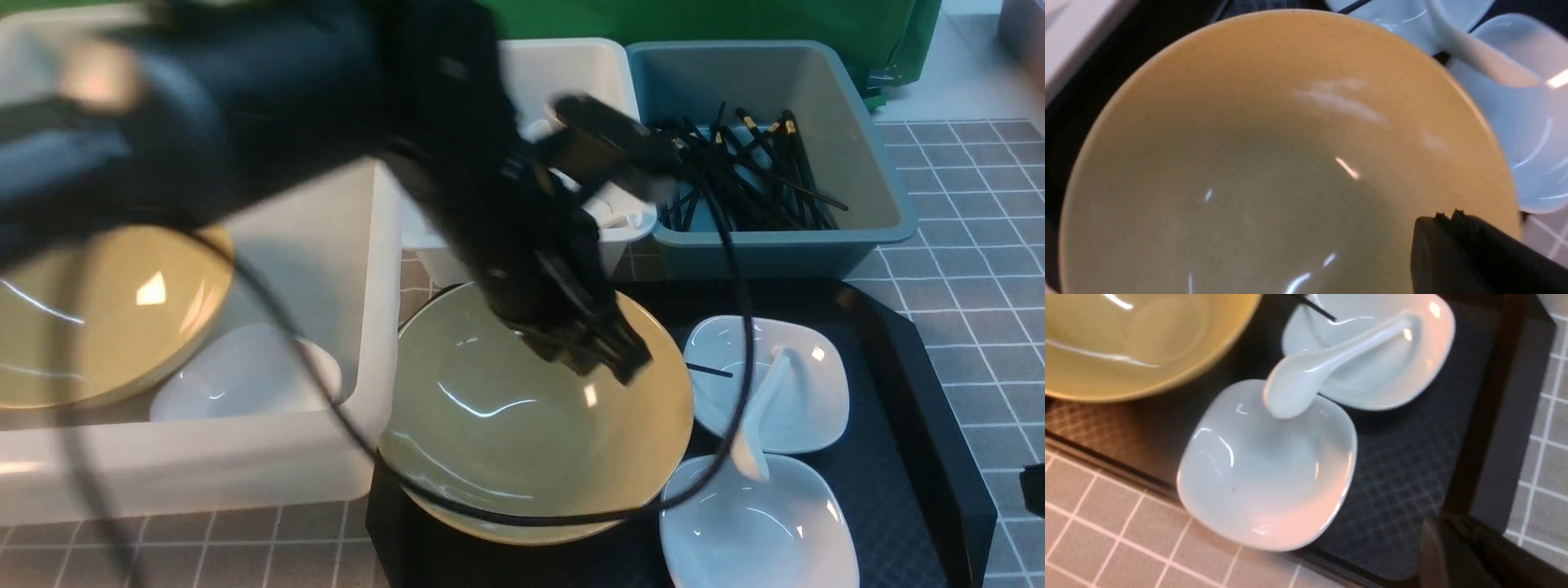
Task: On grey table put chopsticks spoon bowls plates into blue grey white boxes.
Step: 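Grasp the large bowl on the tray by its rim, then place the tan bowl onto the bowl stack in the left bin with the left gripper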
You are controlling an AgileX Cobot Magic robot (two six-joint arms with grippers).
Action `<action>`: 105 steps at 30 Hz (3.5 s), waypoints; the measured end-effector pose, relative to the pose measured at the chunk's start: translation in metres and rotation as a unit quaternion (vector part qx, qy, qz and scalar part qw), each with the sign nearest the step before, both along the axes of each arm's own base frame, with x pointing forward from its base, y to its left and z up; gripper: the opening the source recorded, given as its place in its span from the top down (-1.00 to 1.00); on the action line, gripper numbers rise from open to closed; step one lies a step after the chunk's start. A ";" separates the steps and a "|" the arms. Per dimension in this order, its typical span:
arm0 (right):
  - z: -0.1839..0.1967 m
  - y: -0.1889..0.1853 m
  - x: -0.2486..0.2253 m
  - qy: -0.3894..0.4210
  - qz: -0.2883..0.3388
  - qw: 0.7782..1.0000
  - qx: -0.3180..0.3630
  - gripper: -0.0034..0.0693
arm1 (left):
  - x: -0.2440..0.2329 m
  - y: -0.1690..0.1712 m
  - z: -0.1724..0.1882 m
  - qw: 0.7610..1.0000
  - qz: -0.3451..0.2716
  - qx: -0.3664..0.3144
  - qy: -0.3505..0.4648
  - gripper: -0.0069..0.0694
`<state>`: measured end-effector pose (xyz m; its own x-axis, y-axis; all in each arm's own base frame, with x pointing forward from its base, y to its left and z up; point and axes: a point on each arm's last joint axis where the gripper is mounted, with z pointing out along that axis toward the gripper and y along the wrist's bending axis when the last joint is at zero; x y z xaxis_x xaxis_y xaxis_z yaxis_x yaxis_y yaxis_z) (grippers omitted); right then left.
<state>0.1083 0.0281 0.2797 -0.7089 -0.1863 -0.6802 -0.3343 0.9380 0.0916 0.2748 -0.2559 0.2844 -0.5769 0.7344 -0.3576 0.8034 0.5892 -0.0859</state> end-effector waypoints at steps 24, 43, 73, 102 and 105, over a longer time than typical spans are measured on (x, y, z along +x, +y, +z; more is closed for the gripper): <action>-0.026 -0.001 0.003 -0.011 -0.018 1.000 0.008 0.81 | 0.029 -0.078 -0.015 0.999 -0.008 0.029 -0.030 0.60; -0.025 0.000 0.004 -0.015 -0.020 1.000 0.015 0.80 | 0.097 -0.003 -0.048 0.983 0.136 0.122 0.002 -0.56; -0.024 0.000 0.005 -0.021 -0.024 0.999 0.023 0.79 | 0.055 0.020 0.061 0.996 0.051 0.018 -0.066 0.81; -0.027 0.004 0.003 -0.021 -0.006 1.000 0.023 0.78 | 0.018 0.388 0.032 0.776 0.621 -0.091 -0.067 0.77; -0.027 0.004 0.003 -0.020 -0.006 1.000 0.023 0.78 | 0.020 0.390 0.019 0.765 0.631 -0.097 -0.091 0.62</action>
<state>0.1116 0.0325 0.2526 -0.6826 -0.1448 -0.7163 -0.3265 0.9374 0.1216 0.2949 0.1341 0.3036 -0.7101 -0.4414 -0.5485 -0.3841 0.8958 -0.2236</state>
